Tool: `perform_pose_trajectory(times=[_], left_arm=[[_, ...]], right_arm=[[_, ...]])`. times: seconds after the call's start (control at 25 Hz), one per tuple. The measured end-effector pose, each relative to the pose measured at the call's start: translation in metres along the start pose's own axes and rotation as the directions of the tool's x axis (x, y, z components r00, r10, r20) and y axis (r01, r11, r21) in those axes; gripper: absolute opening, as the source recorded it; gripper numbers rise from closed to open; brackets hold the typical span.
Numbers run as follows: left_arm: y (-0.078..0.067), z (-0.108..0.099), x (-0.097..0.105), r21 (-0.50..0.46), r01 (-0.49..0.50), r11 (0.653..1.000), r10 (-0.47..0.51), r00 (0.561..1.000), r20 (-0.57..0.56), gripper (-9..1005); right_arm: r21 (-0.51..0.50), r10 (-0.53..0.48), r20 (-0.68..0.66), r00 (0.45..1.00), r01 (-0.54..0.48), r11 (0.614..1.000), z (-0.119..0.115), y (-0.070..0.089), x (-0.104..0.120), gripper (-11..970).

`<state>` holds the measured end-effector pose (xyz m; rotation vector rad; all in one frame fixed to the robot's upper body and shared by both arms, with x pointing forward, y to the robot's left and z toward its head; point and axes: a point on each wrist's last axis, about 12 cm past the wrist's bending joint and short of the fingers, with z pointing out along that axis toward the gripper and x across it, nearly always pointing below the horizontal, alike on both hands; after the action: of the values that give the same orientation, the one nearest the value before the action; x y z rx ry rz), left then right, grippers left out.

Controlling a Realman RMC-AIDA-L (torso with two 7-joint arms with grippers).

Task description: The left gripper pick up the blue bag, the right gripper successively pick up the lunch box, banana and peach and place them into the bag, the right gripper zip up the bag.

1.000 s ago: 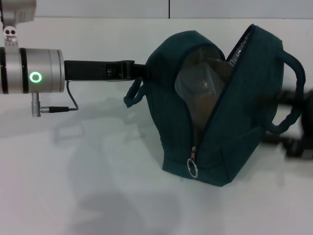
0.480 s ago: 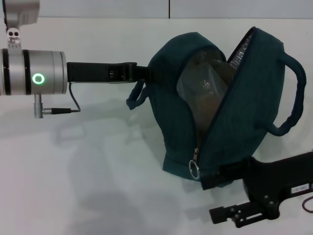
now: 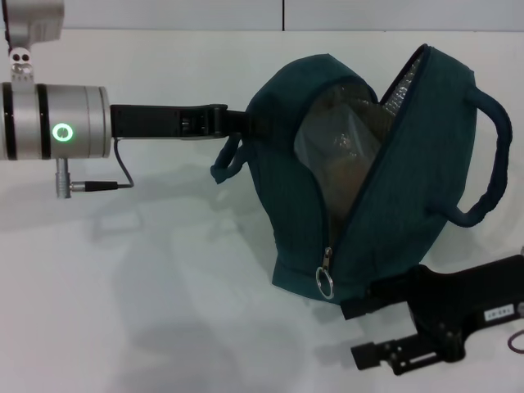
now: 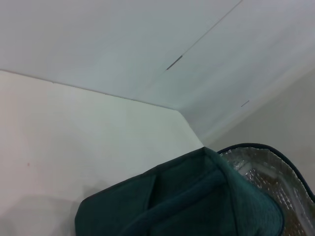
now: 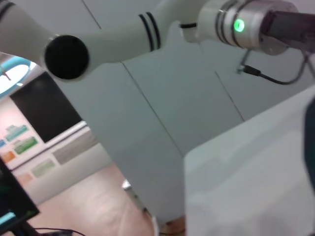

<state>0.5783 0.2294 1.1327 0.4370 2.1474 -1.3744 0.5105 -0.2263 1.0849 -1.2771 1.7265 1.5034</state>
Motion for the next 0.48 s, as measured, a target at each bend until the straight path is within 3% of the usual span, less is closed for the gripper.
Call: perform_pose_trajectory(times=[0.48], left_arm=[[-0.001,0.001,-0.003,0.003,-0.007,1.0,0.007,1.0,0.0,55]], right_arm=[[0.107,-0.025,-0.031,0.999,0.028,0.994,0.008,-0.019,-0.009,649]])
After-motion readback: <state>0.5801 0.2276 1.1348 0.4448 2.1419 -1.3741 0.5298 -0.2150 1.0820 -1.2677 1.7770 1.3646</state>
